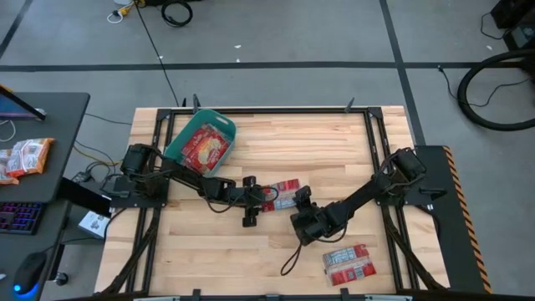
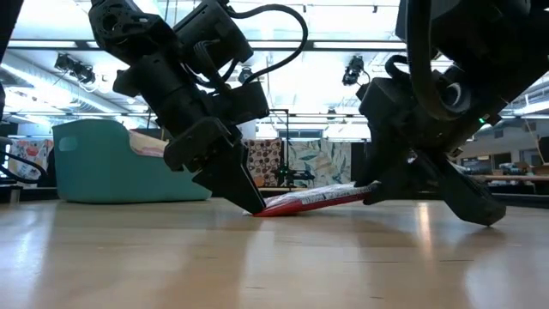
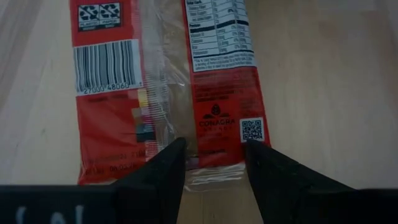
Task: Sort popcorn bags into baskets
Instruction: Put the red popcorn bag into the green bin
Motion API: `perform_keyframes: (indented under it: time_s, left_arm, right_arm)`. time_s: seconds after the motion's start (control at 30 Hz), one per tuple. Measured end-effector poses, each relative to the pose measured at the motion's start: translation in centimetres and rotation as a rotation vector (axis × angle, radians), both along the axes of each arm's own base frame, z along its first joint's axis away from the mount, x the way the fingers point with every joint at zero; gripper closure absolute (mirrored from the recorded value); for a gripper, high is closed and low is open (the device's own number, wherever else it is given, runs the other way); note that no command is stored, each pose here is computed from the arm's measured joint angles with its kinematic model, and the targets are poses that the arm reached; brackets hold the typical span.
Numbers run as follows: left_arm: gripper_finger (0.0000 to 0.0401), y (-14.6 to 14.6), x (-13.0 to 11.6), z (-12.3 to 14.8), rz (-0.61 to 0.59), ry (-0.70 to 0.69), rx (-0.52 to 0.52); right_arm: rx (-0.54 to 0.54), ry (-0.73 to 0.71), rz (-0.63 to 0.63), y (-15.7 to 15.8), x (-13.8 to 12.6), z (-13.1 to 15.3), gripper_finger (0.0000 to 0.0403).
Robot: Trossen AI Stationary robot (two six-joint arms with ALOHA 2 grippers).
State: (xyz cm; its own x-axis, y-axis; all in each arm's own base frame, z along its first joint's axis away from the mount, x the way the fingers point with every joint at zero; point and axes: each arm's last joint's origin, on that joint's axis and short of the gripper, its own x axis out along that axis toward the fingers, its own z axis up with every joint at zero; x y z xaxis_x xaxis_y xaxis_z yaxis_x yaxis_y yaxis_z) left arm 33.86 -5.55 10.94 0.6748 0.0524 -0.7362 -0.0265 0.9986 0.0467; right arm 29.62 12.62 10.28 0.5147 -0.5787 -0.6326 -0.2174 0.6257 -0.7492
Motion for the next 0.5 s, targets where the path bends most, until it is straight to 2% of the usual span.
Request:
perform_keyframes:
  time_s: [0.2,0.37,0.5]
  left_arm:
    - [0.0229,-0.5,-0.3,1.0,-0.041,-0.015,0.021]
    - [0.0222,-1.3,-0.5,3.7,-0.060,-0.114,0.034]
    - [0.0190,-1.7,-0.3,4.4,-0.064,-0.159,0.033]
  right_arm:
    - [0.026,-0.006,-0.021,0.0,0.3,0.3,0.0388]
    - [0.145,-0.020,-0.100,-0.4,0.8,2.1,0.0385]
    - [0.277,-0.043,-0.188,-1.1,1.4,4.0,0.0388]
